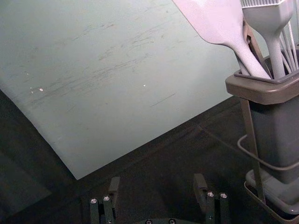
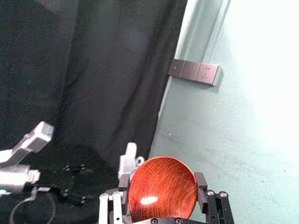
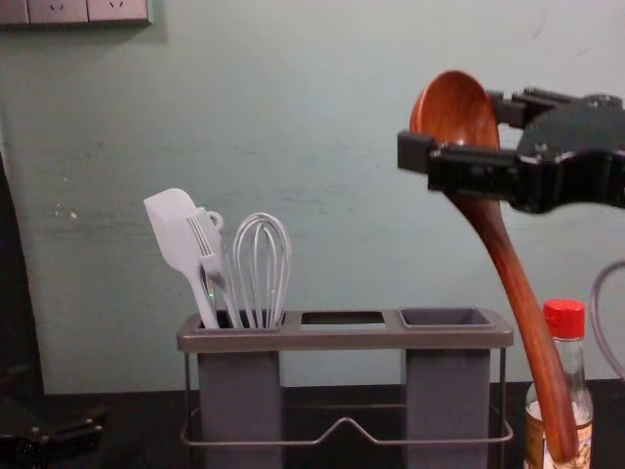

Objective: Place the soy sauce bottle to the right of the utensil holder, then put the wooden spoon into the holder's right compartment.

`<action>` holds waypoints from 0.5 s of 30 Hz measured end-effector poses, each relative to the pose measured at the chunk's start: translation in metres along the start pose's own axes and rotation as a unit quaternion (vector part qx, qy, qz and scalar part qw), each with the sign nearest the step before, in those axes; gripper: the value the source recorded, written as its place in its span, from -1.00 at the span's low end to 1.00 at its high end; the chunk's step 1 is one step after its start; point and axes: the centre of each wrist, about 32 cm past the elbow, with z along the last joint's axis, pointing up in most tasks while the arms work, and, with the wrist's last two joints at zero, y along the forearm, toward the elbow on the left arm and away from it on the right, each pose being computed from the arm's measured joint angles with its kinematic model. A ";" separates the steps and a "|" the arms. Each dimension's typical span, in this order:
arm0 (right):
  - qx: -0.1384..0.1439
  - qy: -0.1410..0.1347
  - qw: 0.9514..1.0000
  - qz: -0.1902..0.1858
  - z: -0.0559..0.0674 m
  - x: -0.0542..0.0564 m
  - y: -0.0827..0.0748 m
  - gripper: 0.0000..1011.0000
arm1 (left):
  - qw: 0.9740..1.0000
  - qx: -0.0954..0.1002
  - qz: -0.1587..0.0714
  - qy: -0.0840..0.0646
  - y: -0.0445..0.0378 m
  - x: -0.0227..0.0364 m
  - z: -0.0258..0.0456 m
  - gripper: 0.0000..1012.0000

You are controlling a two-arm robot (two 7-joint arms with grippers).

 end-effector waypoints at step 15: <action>0.016 -0.003 1.000 -0.011 -0.001 0.039 0.038 0.68 | 1.000 0.000 0.000 0.000 0.0000 0.0000 0.0000 1.00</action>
